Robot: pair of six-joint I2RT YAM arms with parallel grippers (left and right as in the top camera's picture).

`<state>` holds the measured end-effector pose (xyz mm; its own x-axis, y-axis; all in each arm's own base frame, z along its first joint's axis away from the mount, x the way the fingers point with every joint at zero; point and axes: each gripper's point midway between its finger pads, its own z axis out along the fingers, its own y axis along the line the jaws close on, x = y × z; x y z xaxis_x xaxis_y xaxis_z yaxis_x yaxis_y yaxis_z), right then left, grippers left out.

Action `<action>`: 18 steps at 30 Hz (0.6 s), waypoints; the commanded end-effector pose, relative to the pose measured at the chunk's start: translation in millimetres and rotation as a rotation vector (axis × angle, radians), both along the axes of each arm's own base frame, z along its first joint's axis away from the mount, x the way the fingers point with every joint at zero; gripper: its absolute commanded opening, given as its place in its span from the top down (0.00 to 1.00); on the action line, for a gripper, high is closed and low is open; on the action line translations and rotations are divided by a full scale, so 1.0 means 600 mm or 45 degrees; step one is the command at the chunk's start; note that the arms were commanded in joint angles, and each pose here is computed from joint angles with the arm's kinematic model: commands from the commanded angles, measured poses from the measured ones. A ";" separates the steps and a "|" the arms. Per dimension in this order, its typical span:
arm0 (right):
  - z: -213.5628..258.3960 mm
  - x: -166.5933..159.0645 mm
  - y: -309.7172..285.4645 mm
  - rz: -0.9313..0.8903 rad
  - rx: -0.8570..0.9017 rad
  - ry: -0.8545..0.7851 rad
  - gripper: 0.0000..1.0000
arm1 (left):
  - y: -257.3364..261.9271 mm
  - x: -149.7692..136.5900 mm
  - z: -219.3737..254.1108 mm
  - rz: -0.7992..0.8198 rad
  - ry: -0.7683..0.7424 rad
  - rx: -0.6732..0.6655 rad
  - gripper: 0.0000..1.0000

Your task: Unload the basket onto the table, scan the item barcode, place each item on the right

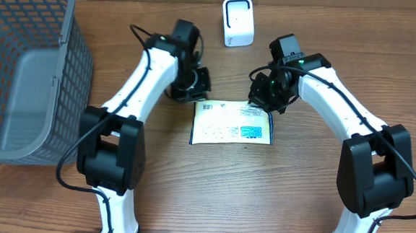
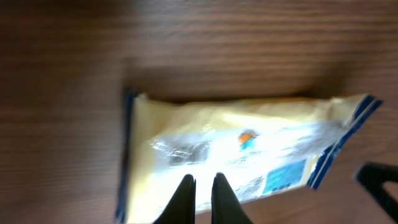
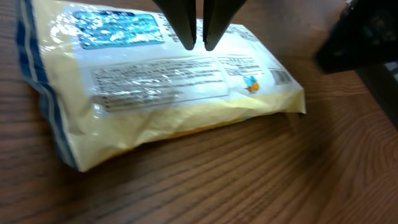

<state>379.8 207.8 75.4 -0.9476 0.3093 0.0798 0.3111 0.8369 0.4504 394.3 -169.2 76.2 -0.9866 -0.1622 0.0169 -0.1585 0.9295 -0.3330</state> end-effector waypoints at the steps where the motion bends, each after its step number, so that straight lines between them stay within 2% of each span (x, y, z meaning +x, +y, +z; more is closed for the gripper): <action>1: -0.036 -0.002 0.013 -0.038 0.010 0.047 0.93 | -0.031 -0.021 -0.050 0.059 0.008 -0.019 0.96; 5: -0.076 -0.010 0.006 -0.050 -0.028 0.112 0.96 | -0.018 -0.024 -0.091 0.080 -0.024 0.026 0.96; 10: -0.112 -0.023 -0.058 -0.152 -0.310 0.166 0.96 | 0.078 -0.023 -0.109 0.173 -0.028 0.324 0.96; 12: -0.116 -0.024 -0.086 -0.179 -0.414 0.163 0.96 | 0.108 -0.024 -0.107 0.207 -0.007 0.378 0.96; 17: -0.105 -0.020 -0.135 -0.227 -0.538 0.173 0.96 | 0.148 -0.006 -0.056 0.275 0.003 0.370 0.96; 18: -0.086 -0.012 -0.147 -0.240 -0.544 0.175 0.96 | 0.156 0.007 -0.019 0.271 -0.029 0.363 0.96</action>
<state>352.2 146.3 6.8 -0.8772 0.4656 0.1170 0.4751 0.8770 0.0723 371.3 -100.3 24.7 -0.9404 -0.3388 0.0293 -0.3401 0.9360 -0.0909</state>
